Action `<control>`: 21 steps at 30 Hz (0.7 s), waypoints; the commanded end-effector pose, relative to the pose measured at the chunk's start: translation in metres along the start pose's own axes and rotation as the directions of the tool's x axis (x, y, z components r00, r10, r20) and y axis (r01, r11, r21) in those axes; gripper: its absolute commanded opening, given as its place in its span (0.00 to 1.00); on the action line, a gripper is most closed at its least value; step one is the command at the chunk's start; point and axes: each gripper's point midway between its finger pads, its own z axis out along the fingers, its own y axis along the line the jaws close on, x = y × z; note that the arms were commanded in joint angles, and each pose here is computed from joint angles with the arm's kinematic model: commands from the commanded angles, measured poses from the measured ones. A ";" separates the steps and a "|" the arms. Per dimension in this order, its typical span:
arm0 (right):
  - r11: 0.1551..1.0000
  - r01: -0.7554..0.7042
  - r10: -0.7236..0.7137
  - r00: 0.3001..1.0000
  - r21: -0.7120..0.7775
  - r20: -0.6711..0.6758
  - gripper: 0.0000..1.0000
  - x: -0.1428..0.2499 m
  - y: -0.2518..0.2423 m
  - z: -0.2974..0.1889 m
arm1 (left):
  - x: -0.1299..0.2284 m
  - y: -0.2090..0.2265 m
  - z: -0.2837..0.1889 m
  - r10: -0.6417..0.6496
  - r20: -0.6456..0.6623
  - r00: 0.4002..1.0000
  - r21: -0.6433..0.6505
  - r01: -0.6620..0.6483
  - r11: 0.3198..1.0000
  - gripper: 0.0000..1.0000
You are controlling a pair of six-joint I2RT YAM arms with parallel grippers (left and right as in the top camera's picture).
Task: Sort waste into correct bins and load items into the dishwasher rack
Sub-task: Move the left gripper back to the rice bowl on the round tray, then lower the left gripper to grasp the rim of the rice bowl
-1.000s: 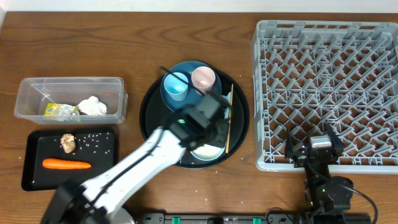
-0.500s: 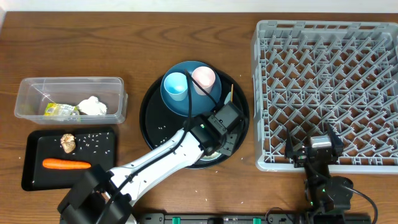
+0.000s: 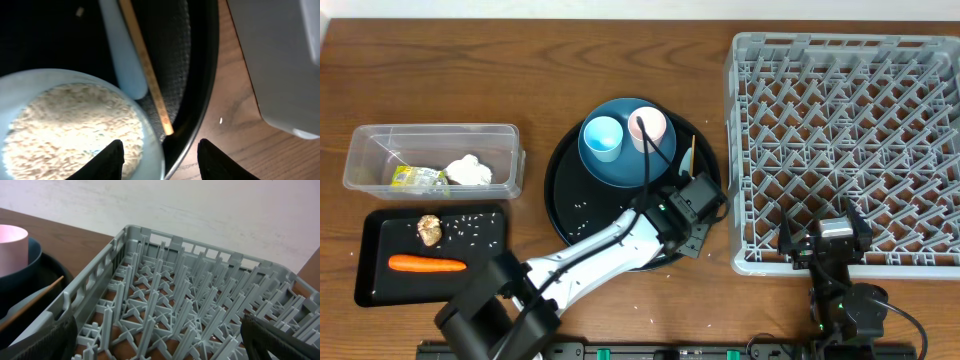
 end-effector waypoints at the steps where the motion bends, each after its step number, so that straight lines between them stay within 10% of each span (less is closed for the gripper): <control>1: 1.000 0.005 -0.005 1.000 0.007 -0.006 0.99 0.002 -0.001 0.000 | -0.002 -0.003 0.002 0.006 0.005 1.000 -0.011 -0.006 1.000 0.49; 21: 1.000 0.005 -0.005 1.000 0.007 -0.006 0.99 0.002 -0.001 0.000 | 0.008 0.002 0.009 -0.037 -0.022 0.999 -0.027 0.037 0.999 0.48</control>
